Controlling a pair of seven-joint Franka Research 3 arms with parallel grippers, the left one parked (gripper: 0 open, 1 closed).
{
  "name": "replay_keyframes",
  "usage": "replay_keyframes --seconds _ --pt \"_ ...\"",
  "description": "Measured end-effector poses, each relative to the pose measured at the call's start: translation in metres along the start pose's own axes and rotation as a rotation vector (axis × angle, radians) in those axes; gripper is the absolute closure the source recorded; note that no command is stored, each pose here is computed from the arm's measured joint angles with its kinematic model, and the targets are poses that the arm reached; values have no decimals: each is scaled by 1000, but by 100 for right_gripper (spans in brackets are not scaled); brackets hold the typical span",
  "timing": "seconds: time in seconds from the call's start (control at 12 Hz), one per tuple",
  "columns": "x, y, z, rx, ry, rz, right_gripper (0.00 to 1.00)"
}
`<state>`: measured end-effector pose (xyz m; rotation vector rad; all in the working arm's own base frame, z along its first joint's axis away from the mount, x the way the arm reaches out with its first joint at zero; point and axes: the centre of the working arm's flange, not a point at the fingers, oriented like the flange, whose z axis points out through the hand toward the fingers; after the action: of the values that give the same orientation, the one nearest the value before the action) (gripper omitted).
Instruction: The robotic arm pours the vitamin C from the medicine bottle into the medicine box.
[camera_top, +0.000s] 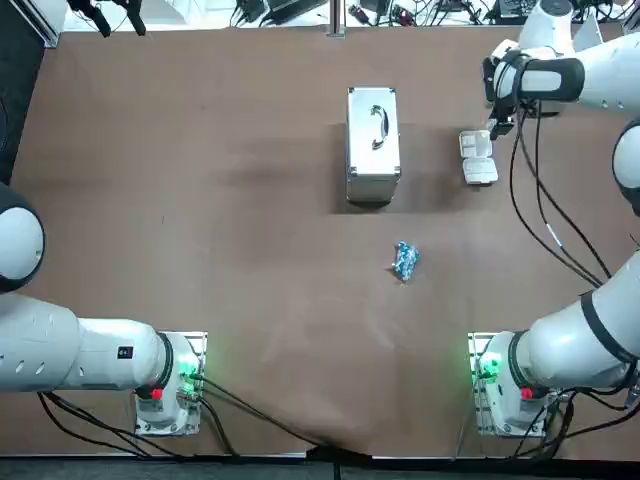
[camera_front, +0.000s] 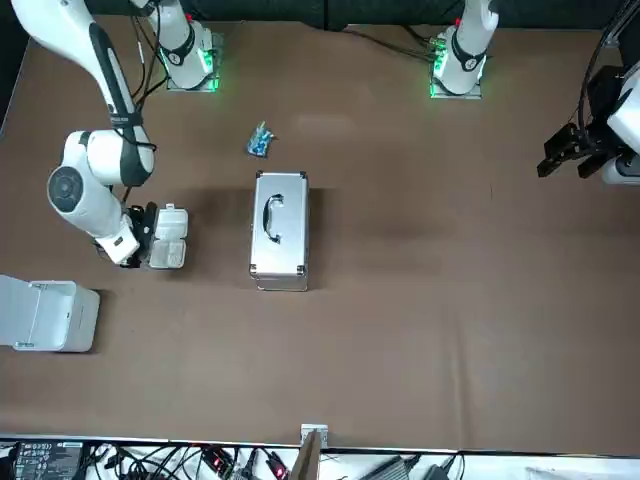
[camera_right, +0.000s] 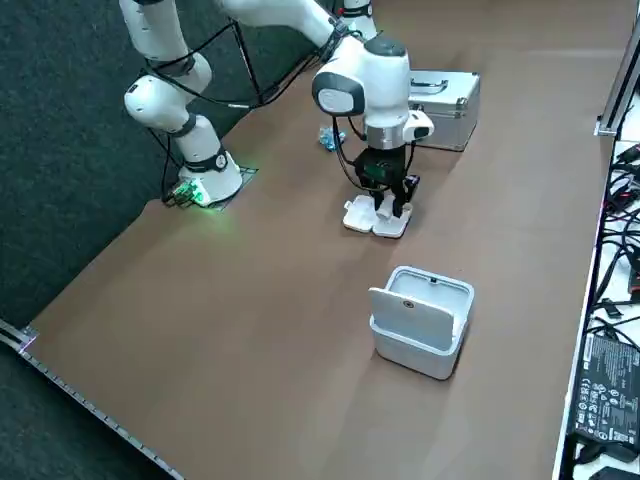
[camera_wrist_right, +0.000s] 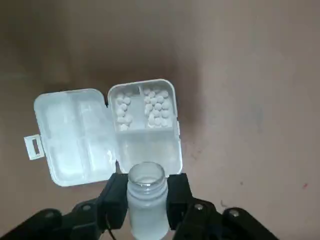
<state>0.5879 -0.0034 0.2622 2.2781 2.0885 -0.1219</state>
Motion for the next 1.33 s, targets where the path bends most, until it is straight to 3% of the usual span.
replay_keyframes --seconds 0.42,1.0,1.33 --pt "36 -4 -4 -95 -238 -53 57" --pt "70 -19 2 -149 -418 -142 57" --pt "74 -25 8 -148 -463 -183 57"
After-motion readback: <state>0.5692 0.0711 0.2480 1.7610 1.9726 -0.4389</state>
